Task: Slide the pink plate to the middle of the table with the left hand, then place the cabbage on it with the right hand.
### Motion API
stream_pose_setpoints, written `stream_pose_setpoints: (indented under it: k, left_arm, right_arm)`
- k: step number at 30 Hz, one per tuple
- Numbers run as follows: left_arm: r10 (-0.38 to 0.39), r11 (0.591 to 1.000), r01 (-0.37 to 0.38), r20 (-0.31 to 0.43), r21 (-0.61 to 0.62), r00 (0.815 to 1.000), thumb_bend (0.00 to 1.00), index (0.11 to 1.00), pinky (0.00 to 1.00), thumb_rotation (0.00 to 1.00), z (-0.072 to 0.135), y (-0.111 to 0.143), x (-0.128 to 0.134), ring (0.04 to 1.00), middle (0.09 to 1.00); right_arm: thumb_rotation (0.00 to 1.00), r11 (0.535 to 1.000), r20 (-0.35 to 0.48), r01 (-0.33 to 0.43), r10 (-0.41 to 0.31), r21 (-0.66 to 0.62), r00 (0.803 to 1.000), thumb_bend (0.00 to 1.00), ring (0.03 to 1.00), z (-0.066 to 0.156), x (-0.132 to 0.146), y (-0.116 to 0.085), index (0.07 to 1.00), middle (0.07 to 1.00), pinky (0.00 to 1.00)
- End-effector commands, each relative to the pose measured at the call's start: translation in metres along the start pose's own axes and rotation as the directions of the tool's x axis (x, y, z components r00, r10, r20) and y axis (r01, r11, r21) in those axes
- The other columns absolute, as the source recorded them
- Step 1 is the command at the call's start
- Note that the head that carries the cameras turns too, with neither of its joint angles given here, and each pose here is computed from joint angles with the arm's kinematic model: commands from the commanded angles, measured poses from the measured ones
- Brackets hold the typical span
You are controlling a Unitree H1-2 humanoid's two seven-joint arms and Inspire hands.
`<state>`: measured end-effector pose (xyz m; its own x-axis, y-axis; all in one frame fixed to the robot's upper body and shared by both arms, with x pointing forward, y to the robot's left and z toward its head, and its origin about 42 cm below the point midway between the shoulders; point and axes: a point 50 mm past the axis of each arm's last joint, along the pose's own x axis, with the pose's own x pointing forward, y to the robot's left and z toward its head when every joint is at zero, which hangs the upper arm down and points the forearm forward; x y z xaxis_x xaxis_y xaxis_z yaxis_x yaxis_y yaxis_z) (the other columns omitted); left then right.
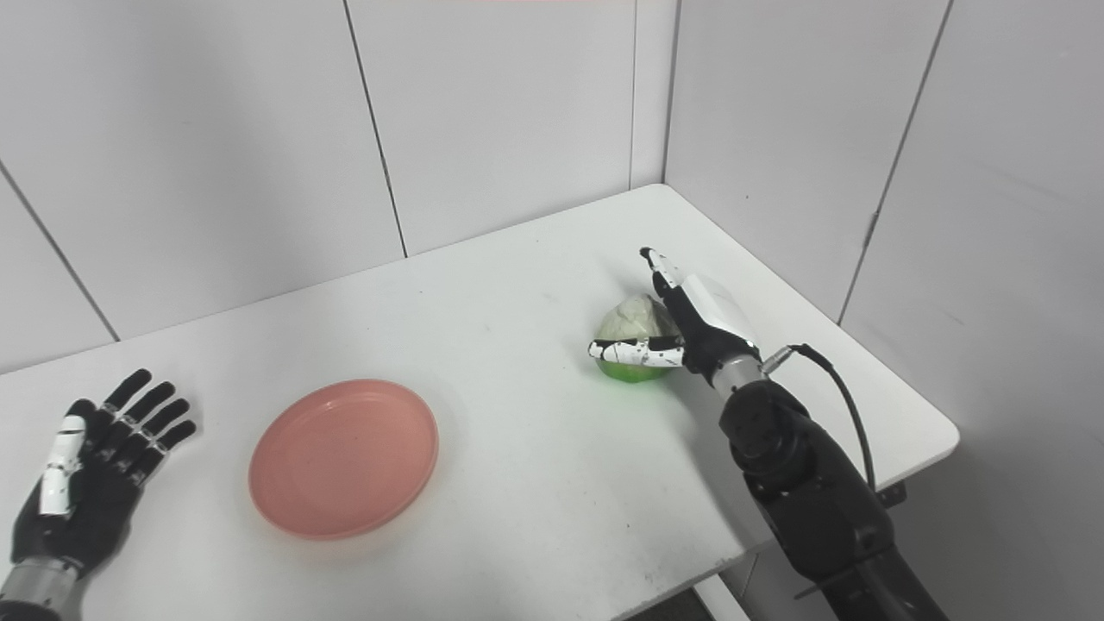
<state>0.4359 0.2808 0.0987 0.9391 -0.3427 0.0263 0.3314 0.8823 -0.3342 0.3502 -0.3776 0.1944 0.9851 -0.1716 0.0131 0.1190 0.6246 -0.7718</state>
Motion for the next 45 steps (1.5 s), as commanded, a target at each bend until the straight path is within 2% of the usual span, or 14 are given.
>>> stream_pose_setpoints:
  k: [1, 13, 17, 22, 25, 31, 34, 45]
  left_arm:
    - [0.071, 0.995, -0.081, -0.148, -0.063, 0.986, 0.51, 0.813, 0.76, 0.82, -0.059, 0.017, -0.054, 0.797, 0.813]
    - [0.07, 0.995, -0.08, -0.148, -0.062, 0.987, 0.51, 0.807, 0.76, 0.82, -0.057, 0.017, -0.056, 0.789, 0.805]
    - [0.071, 0.995, -0.081, -0.148, -0.06, 0.986, 0.51, 0.812, 0.77, 0.81, -0.056, 0.015, -0.056, 0.795, 0.809]
    - [0.071, 0.995, -0.081, -0.149, -0.063, 0.986, 0.51, 0.813, 0.77, 0.82, -0.054, 0.015, -0.057, 0.799, 0.811]
    - [0.069, 0.995, -0.079, -0.15, -0.06, 0.986, 0.5, 0.817, 0.77, 0.83, -0.054, 0.015, -0.058, 0.799, 0.814]
    - [0.063, 0.995, -0.073, -0.15, -0.062, 0.987, 0.51, 0.817, 0.78, 0.83, -0.053, 0.015, -0.059, 0.8, 0.815]
    - [0.068, 0.995, -0.079, -0.149, -0.063, 0.986, 0.51, 0.813, 0.78, 0.83, -0.053, 0.016, -0.059, 0.799, 0.811]
    - [0.07, 0.995, -0.08, -0.15, -0.063, 0.986, 0.5, 0.807, 0.77, 0.83, -0.053, 0.016, -0.06, 0.789, 0.802]
  right_arm:
    - [0.56, 0.998, 0.029, 0.053, -0.052, -0.025, 0.998, 1.0, 0.997, 0.011, 0.012, -0.021, 1.0, 1.0, 0.86]
    - [0.57, 0.998, -0.011, 0.041, -0.041, -0.043, 0.999, 1.0, 0.983, 0.01, 0.023, -0.025, 1.0, 1.0, 0.86]
    - [0.55, 0.999, -0.034, 0.033, -0.034, -0.027, 0.999, 1.0, 0.986, 0.005, 0.026, -0.027, 1.0, 1.0, 0.85]
    - [0.57, 0.998, -0.043, 0.023, -0.025, -0.051, 0.999, 1.0, 0.967, 0.001, 0.026, -0.027, 1.0, 1.0, 0.82]
    - [0.6, 0.998, -0.06, 0.0, -0.004, -0.063, 0.998, 1.0, 0.963, 0.0, 0.026, -0.025, 1.0, 1.0, 0.8]
    - [0.57, 0.998, -0.076, -0.055, 0.053, -0.028, 0.996, 1.0, 0.97, -0.001, 0.03, -0.02, 1.0, 1.0, 0.8]
    - [0.56, 0.997, -0.078, -0.075, 0.072, -0.029, 0.994, 1.0, 0.947, -0.001, 0.032, -0.019, 1.0, 1.0, 0.76]
    - [0.56, 0.987, -0.078, -0.157, 0.154, -0.027, 0.985, 1.0, 0.971, -0.004, 0.032, -0.021, 1.0, 1.0, 0.82]
